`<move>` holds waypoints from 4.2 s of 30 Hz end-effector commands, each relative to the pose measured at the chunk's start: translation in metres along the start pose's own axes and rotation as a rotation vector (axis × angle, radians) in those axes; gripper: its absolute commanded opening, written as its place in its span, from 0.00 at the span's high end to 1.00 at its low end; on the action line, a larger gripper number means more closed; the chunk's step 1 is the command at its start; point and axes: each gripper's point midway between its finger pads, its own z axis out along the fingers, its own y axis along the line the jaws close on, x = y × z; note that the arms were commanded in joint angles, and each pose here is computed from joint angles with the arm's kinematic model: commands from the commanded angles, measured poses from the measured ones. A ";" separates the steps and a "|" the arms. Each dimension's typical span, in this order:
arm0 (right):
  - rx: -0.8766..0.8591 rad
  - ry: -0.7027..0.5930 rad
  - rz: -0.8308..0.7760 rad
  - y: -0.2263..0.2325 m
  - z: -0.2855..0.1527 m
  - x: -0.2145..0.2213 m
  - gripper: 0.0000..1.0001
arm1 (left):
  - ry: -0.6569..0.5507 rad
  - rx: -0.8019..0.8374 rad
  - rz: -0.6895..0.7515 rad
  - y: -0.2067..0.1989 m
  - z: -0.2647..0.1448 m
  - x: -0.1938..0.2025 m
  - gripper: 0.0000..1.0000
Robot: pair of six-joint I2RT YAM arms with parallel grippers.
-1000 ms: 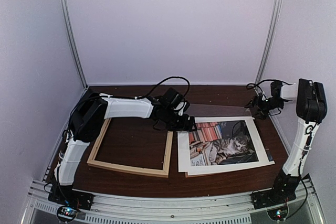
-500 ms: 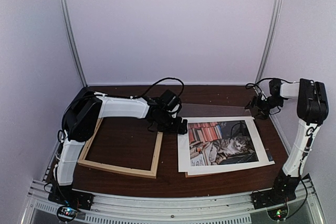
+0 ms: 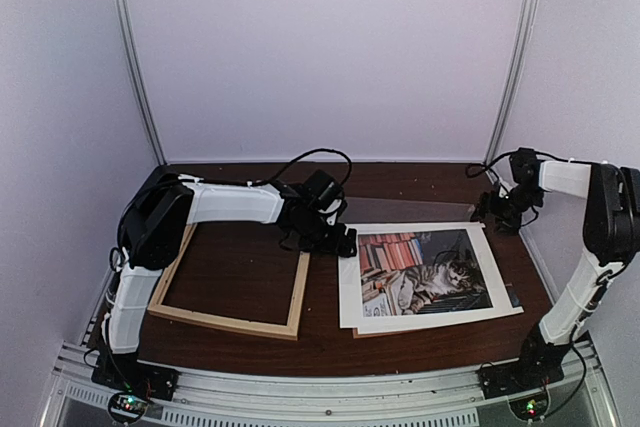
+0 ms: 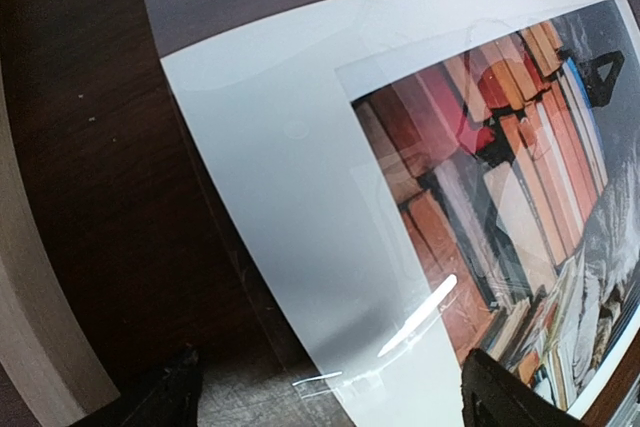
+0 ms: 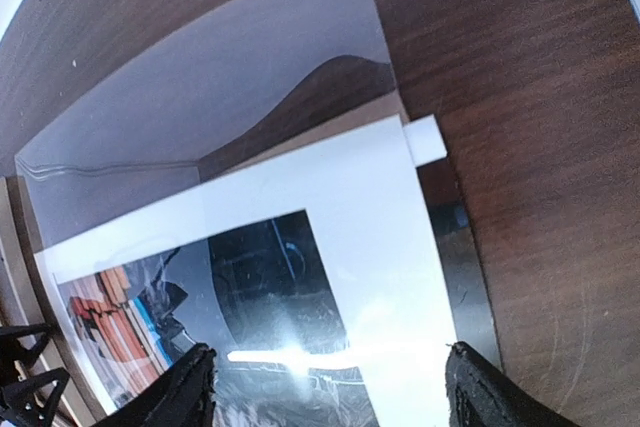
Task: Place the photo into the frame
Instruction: Pick up the glass panel from the mat board.
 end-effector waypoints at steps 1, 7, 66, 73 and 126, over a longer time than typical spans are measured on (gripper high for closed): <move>0.086 0.044 -0.026 -0.005 -0.003 0.032 0.22 | 0.167 -0.063 -0.041 0.028 0.012 0.043 0.09; 0.115 0.077 -0.013 -0.014 0.001 0.063 0.23 | 0.178 -0.049 -0.053 0.028 0.016 0.047 0.09; 0.037 0.167 0.017 -0.027 0.027 0.131 0.27 | 0.116 0.241 -0.302 -0.012 -0.001 0.036 0.10; 0.041 0.170 0.016 -0.028 0.028 0.133 0.27 | 0.097 0.316 -0.347 -0.019 -0.007 0.024 0.10; 0.050 0.134 -0.008 -0.025 0.021 0.135 0.27 | 0.071 0.391 -0.409 -0.034 -0.037 0.015 0.10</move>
